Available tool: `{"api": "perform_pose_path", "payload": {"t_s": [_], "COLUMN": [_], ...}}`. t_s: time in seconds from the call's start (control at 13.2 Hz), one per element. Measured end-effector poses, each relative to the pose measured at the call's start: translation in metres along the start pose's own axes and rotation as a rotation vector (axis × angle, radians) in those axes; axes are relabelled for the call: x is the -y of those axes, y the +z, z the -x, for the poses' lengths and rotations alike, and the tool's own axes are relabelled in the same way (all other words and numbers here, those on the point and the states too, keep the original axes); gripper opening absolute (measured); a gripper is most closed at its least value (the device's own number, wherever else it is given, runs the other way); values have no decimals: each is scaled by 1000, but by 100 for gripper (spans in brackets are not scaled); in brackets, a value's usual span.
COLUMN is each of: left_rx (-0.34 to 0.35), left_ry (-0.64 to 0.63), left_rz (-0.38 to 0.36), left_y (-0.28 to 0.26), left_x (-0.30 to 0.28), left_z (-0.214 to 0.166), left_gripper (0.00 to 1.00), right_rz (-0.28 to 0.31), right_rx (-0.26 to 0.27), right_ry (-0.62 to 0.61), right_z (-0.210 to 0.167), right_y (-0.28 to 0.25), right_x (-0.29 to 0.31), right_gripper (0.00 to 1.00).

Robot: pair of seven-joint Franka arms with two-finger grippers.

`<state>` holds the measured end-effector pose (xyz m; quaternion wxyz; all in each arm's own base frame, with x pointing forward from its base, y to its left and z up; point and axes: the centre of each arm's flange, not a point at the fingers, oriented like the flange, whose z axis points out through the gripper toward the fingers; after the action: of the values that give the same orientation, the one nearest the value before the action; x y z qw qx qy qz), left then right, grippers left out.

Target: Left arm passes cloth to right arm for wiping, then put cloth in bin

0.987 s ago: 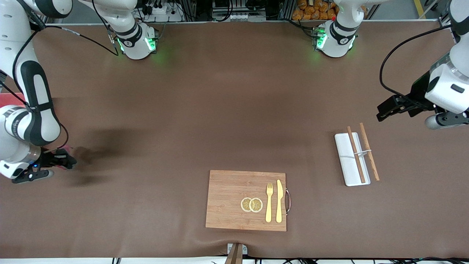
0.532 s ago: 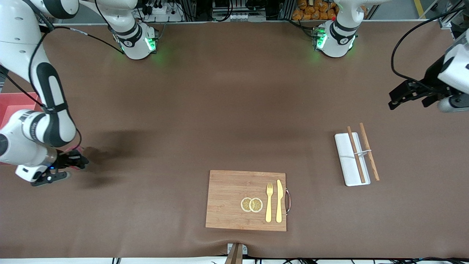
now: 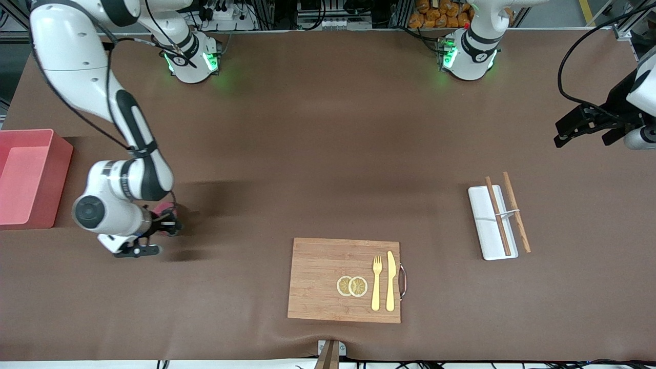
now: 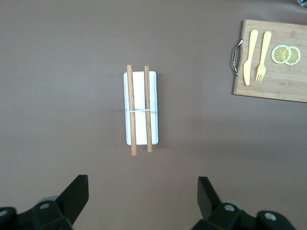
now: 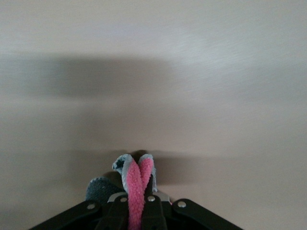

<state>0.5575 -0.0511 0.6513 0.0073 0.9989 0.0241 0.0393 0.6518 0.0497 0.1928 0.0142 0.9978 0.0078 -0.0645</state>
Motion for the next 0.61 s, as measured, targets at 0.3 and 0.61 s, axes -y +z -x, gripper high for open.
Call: {"api": "perform_pose_path", "payload": {"t_s": [0.3, 0.61], "left_rx": [16, 20], "left_ry": [1, 4], "left_rz": [-4, -5], "left_y": [-4, -6], "left_x": [0, -1], "left_z": [8, 11], "left_gripper": [100, 100], "right_rz": [-37, -47], "right_rx": [14, -6], "right_ry": [172, 286], "right_z": [23, 52], "right_y": [-5, -32], "right_x": [134, 231], "right_gripper": [4, 4]}}
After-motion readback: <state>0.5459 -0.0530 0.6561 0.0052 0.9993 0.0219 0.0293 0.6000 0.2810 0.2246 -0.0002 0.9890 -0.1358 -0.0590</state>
